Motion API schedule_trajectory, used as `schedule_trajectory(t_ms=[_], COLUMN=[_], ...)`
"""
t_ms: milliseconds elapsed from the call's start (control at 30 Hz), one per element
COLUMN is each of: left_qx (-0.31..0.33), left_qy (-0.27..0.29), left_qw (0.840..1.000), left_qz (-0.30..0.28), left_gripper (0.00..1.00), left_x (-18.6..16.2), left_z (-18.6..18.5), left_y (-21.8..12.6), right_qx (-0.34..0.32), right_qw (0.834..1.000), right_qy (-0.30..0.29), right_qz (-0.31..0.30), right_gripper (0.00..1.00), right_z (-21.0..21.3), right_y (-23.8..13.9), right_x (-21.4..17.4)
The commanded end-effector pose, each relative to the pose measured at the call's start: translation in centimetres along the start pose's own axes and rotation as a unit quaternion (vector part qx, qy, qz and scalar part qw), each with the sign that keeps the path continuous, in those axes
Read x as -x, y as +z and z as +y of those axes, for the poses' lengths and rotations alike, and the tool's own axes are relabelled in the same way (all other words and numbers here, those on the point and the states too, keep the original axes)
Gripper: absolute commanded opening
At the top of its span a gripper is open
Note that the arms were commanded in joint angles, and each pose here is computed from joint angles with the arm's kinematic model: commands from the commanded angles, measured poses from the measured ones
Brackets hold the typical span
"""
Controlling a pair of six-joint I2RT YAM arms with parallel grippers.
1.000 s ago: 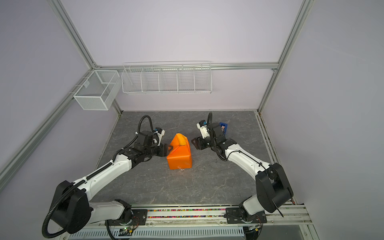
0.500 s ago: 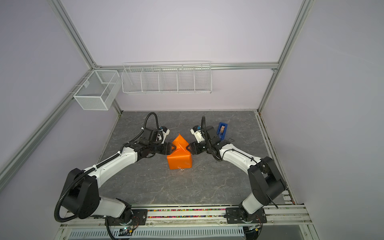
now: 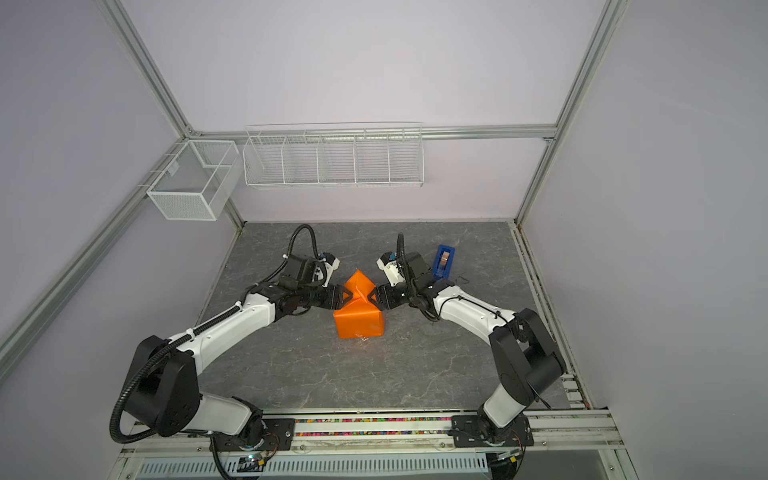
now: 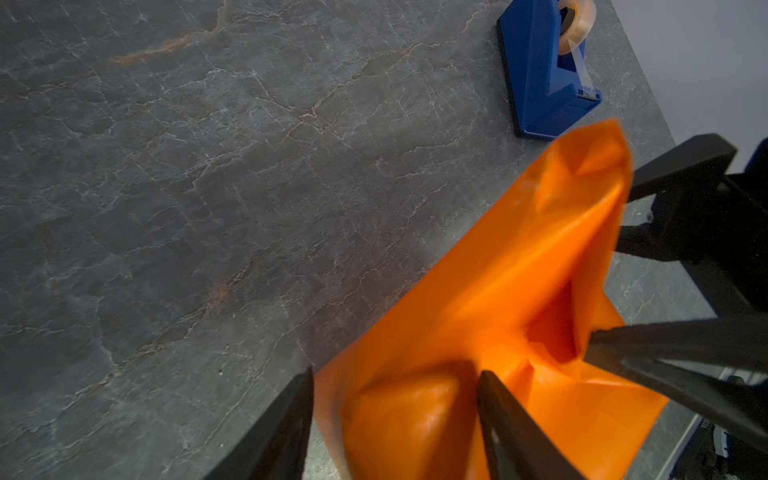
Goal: Wrap the gift box in paper
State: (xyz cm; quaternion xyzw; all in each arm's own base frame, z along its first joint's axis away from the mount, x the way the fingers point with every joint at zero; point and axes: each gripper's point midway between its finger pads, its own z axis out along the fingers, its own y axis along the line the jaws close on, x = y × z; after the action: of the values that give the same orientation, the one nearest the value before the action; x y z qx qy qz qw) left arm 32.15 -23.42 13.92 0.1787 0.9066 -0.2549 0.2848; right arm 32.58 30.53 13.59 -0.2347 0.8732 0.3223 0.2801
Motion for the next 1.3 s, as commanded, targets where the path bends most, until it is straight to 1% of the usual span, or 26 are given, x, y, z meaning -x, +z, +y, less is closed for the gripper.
schedule_trajectory(t_ms=[0, 233, 467, 567, 733, 867, 1067, 1267], left_qx=[0.013, 0.01, 0.018, 0.027, 0.058, 0.034, -0.025, -0.052], left_qy=[0.006, 0.004, 0.005, 0.006, 0.002, 0.012, 0.017, 0.02], left_qw=[0.999, 0.999, 0.999, 1.0, 0.998, 0.998, 0.999, 0.997], left_qz=[0.03, 0.032, 0.027, 0.013, -0.025, -0.044, -0.037, -0.045], left_gripper=[0.62, 0.62, 0.62, 0.62, 0.62, 0.62, 0.63, 0.63], left_x=[-1.3, -1.5, -1.3, -0.6, 1.6, 3.4, 5.0, 6.5], left_z=[0.5, 0.5, 0.6, 0.8, 1.5, 0.6, -1.3, -2.0], left_y=[0.0, 0.1, -0.1, -0.6, -1.5, -1.4, -0.3, 0.1], right_qx=[-0.019, -0.046, -0.038, -0.043, -0.051, -0.053, -0.054, -0.055], right_qw=[1.0, 0.998, 0.998, 0.998, 0.997, 0.997, 0.997, 0.997], right_qy=[0.013, 0.036, 0.041, 0.043, 0.04, 0.041, 0.043, 0.043], right_qz=[-0.005, -0.006, 0.018, 0.024, 0.031, 0.034, 0.037, 0.038], right_gripper=[0.76, 0.82, 0.83, 0.85, 0.86, 0.86, 0.85, 0.85], right_z=[-0.1, -0.3, 0.3, 0.2, -0.1, -0.2, -0.4, -0.4], right_y=[0.2, 1.2, 2.6, 2.6, 2.5, 2.6, 2.7, 2.7], right_x=[0.6, 0.8, -0.6, -1.2, -1.9, -2.0, -2.3, -2.5])
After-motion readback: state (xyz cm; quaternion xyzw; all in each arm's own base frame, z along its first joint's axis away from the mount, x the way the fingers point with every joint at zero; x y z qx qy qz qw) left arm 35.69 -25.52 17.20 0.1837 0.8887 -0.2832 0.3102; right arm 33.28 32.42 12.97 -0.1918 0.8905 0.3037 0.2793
